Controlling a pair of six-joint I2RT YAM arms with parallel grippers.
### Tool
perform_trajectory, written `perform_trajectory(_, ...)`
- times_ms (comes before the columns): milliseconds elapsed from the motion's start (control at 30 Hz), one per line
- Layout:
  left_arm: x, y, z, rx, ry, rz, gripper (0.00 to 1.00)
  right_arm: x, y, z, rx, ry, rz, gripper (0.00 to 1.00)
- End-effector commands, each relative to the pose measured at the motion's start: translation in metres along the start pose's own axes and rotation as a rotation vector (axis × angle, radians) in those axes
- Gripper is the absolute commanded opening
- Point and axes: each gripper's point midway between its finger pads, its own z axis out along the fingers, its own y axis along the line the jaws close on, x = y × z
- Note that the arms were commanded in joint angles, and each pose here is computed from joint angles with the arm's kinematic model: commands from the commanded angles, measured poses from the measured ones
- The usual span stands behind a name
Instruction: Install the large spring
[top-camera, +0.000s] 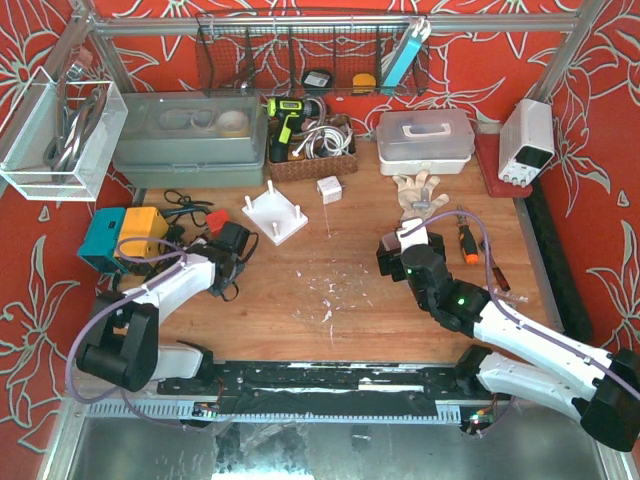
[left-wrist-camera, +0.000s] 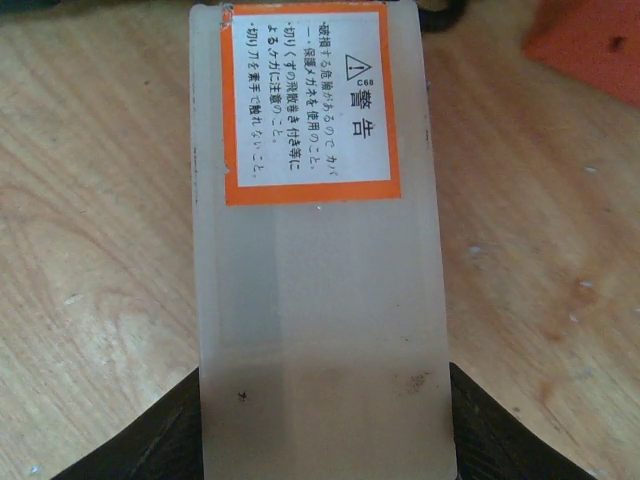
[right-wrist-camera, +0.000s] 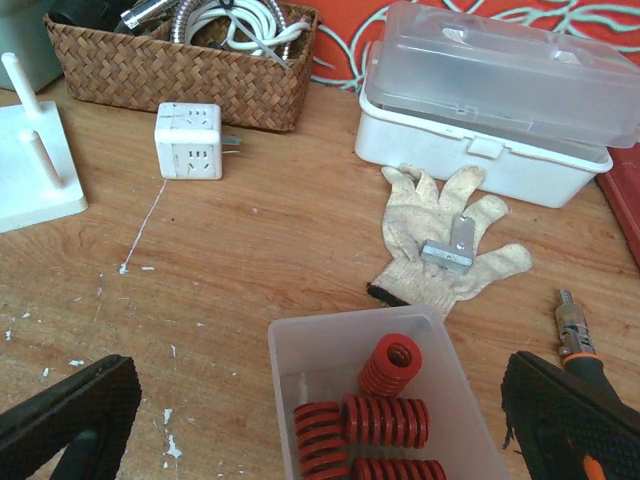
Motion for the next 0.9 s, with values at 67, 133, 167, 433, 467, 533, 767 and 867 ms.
perform_trajectory(67, 0.003, 0.009, 0.012, -0.020, 0.035, -0.058, 0.40, 0.004, -0.001, 0.000, 0.011, 0.009, 0.006, 0.99)
perform_trajectory(133, 0.004, 0.013, 0.013, -0.041, 0.033, -0.064, 0.47, 0.005, -0.001, 0.001, 0.012, 0.011, 0.006, 0.99)
perform_trajectory(167, 0.004, 0.015, 0.013, -0.049, 0.031, -0.068, 0.51, 0.005, -0.001, 0.001, 0.013, 0.011, 0.005, 0.99)
perform_trajectory(433, -0.015, 0.024, -0.005, -0.081, -0.043, -0.090, 0.78, 0.007, -0.001, 0.003, 0.026, 0.017, 0.006, 0.99)
perform_trajectory(467, -0.019, 0.024, -0.009, -0.075, -0.054, -0.094, 0.79, 0.007, -0.002, 0.004, 0.030, 0.017, 0.008, 0.99)
perform_trajectory(533, -0.027, 0.017, -0.017, -0.029, -0.075, -0.089, 0.82, 0.007, -0.005, 0.004, 0.051, 0.018, 0.028, 0.99)
perform_trajectory(767, -0.044, -0.075, -0.070, 0.513, -0.141, 0.166, 0.98, 0.023, -0.029, 0.014, 0.134, 0.158, 0.110, 0.98)
perform_trajectory(867, -0.034, -0.104, -0.106, 0.775, -0.138, 0.244, 1.00, 0.041, -0.037, 0.020, 0.122, 0.255, 0.177, 0.95)
